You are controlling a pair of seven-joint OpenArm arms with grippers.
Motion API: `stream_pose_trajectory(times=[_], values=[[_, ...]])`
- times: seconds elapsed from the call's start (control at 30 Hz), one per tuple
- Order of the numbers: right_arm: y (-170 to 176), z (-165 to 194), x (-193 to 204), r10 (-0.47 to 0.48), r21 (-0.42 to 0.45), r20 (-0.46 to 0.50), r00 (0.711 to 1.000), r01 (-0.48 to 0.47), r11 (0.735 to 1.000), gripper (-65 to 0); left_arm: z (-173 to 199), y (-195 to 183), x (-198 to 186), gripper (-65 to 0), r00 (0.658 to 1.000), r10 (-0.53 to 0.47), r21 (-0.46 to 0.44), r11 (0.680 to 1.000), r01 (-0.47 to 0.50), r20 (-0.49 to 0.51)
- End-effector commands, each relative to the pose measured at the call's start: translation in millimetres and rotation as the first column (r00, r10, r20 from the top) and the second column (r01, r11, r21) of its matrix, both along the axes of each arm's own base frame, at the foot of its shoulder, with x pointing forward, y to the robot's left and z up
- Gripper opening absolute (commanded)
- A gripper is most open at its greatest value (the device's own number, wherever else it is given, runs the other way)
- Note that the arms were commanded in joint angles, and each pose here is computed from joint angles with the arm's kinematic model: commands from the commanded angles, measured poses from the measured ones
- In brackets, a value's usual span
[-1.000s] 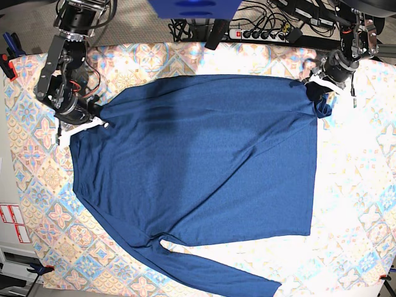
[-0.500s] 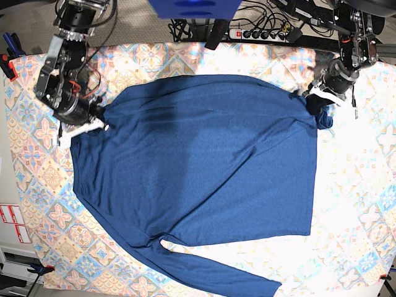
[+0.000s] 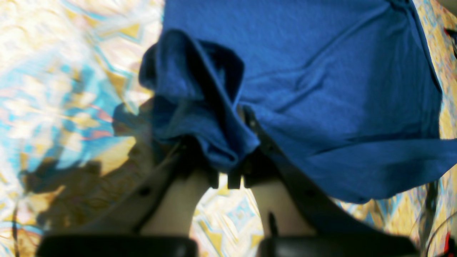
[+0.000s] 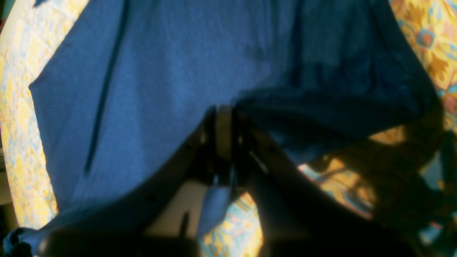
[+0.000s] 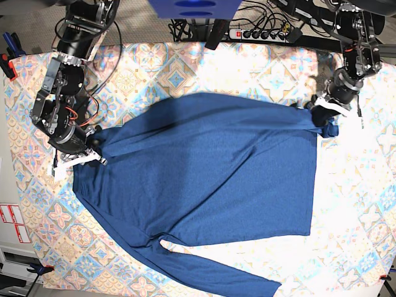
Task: Fold the T-shirt properly
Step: 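Pull both held corners away from the hem, sliding the shirt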
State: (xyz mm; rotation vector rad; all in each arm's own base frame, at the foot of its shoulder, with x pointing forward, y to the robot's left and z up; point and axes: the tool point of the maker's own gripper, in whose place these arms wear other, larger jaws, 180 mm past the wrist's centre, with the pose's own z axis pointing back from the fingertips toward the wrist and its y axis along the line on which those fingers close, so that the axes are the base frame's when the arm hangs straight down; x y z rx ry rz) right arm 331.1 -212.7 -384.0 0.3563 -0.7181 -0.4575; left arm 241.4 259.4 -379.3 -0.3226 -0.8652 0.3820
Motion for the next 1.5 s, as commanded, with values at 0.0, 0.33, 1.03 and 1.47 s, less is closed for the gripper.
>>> stream_pose_trajectory(times=[0.0, 0.33, 1.03, 1.47], values=[[-4.4, 5.2, 4.4, -0.005, -0.006, 0.022, 1.0, 0.006, 1.0, -64.8, 8.7, 10.2, 8.2, -65.0, 0.999, 0.028, 0.004, 1.0, -0.028, 0.041], [-4.6, 5.3, 29.0, -0.025, 0.029, 0.036, 0.999, 0.024, 0.999, -64.8, -3.9, 26.1, 14.9, -65.0, 0.996, 0.081, -0.012, 0.997, -0.081, 0.021], [-26.1, 5.3, 57.8, -0.07, -0.031, 0.052, 0.996, 0.072, 0.997, -64.8, -2.1, 38.7, 60.2, -65.0, 0.989, 0.133, -0.051, 0.99, -0.13, 0.063], [-35.4, 4.4, 59.5, -0.088, -0.079, 0.069, 0.994, 0.093, 0.992, -64.8, -8.7, 44.5, 74.8, -65.0, 0.985, 0.163, -0.08, 0.984, -0.159, 0.053]])
